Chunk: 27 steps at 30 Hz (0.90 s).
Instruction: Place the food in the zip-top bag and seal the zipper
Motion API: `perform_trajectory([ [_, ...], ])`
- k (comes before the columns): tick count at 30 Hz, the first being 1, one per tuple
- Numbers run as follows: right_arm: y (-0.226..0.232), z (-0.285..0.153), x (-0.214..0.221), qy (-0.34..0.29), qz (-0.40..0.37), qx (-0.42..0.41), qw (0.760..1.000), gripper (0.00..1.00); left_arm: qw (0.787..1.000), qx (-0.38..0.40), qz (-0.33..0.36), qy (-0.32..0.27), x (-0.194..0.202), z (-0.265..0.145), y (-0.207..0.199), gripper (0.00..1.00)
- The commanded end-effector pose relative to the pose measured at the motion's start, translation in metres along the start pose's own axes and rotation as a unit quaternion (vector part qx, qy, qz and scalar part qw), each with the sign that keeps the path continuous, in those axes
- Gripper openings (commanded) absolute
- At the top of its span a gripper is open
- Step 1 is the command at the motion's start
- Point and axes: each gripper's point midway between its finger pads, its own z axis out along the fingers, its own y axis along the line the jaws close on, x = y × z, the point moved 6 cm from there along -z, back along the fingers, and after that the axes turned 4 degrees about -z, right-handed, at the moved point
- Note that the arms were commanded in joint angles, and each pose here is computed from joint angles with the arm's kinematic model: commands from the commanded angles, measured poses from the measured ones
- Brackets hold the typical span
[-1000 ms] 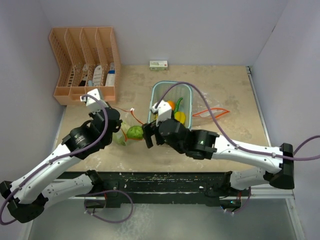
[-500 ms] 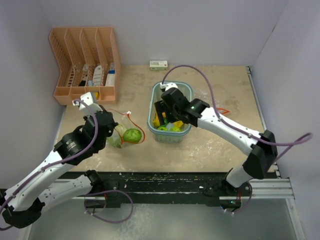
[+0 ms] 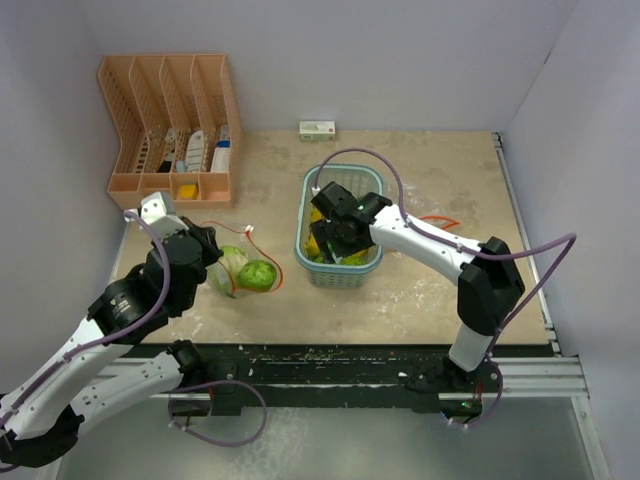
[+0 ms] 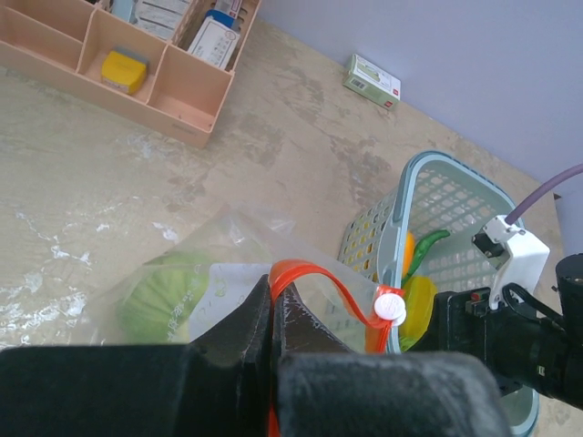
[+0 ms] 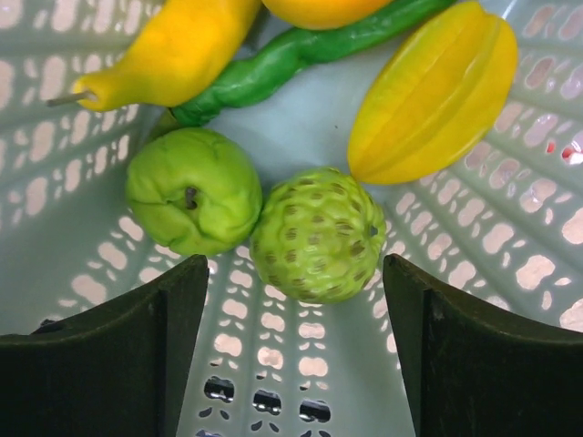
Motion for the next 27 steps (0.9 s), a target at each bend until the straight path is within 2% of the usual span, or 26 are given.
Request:
perform_trajectory([
  [1, -0.006, -0.002, 0.016, 0.035, -0.006, 0.01, 0.999, 0.78, 1.0, 0.007, -0.011, -0.024, -0.01, -0.001, -0.003, 0.0],
  [7, -0.005, 0.014, 0.034, 0.072, -0.017, 0.004, 0.997, 0.75, 1.0, 0.009, -0.014, -0.024, -0.012, -0.002, -0.003, 0.0],
  [17, -0.001, 0.045, 0.062, 0.089, -0.011, -0.01, 0.996, 0.72, 1.0, 0.002, -0.01, -0.021, -0.01, -0.002, 0.001, 0.0],
  [18, 0.0, 0.048, 0.064, 0.091, -0.012, -0.012, 0.996, 0.69, 1.0, 0.001, -0.008, -0.02, -0.01, -0.002, 0.001, 0.0],
  [23, 0.0, 0.053, 0.073, 0.094, -0.011, -0.015, 0.995, 0.41, 1.0, -0.009, -0.01, -0.017, -0.008, -0.004, 0.006, 0.0],
  [27, -0.002, 0.038, 0.06, 0.068, -0.007, -0.012, 0.998, 0.21, 1.0, -0.009, -0.015, -0.02, -0.009, -0.005, 0.008, 0.0],
])
